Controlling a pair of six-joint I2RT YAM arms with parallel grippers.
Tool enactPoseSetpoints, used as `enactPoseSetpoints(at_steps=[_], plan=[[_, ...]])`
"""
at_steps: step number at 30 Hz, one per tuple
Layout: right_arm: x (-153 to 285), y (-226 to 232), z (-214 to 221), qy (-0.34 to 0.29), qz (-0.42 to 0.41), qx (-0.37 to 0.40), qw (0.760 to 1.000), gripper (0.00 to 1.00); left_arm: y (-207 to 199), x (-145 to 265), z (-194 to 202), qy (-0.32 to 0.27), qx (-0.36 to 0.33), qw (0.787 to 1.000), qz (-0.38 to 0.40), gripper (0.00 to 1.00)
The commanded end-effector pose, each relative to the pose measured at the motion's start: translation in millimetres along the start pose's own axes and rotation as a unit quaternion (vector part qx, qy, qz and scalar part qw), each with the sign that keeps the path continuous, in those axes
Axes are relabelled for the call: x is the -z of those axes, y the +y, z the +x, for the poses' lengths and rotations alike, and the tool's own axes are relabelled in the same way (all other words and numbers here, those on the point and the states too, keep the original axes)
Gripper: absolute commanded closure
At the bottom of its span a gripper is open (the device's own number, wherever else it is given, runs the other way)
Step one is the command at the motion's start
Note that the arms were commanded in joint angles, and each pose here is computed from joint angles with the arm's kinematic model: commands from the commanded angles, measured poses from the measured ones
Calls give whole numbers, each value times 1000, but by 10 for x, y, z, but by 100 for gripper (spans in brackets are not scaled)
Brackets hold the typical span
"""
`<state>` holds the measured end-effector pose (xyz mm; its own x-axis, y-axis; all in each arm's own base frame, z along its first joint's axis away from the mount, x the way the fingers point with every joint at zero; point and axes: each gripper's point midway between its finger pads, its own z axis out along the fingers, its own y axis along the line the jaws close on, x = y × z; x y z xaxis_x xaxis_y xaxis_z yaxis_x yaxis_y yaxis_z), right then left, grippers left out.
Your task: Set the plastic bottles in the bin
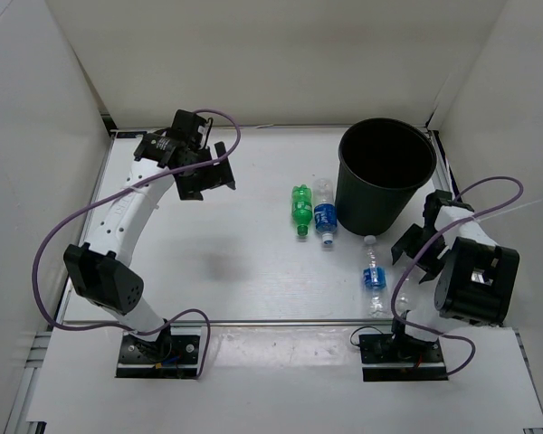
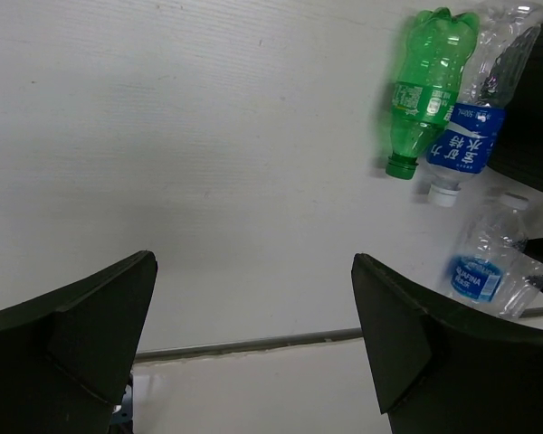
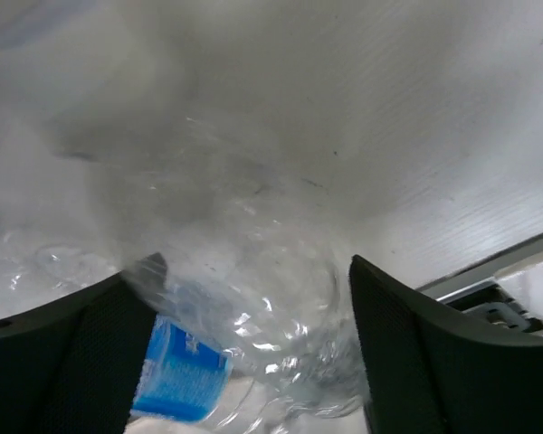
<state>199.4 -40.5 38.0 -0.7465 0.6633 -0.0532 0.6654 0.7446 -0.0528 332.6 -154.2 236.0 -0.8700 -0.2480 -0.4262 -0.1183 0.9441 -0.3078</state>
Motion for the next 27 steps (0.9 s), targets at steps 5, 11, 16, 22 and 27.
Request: enactPoseSetpoints(at_steps=[5,11,16,22,27], plan=[[-2,-47,-74,8,24,-46,999,40,32,263,-46,-39,-4,999,7,0],[607,-155,36,-38,8,-100,994,55,136,187,84,-23,-3,1000,-8,0],[1556,-39,202,-93,-107,-133,981,68,167,164,109,-24,2,1000,-13,0],[3877,161,-206,-411,-344,-58,842,65,214,60,230,4,3,1000,-21,0],[4383,488,-1176,-483,-319,-28,815,73,361,-126,451,42,8,998,-46,0]])
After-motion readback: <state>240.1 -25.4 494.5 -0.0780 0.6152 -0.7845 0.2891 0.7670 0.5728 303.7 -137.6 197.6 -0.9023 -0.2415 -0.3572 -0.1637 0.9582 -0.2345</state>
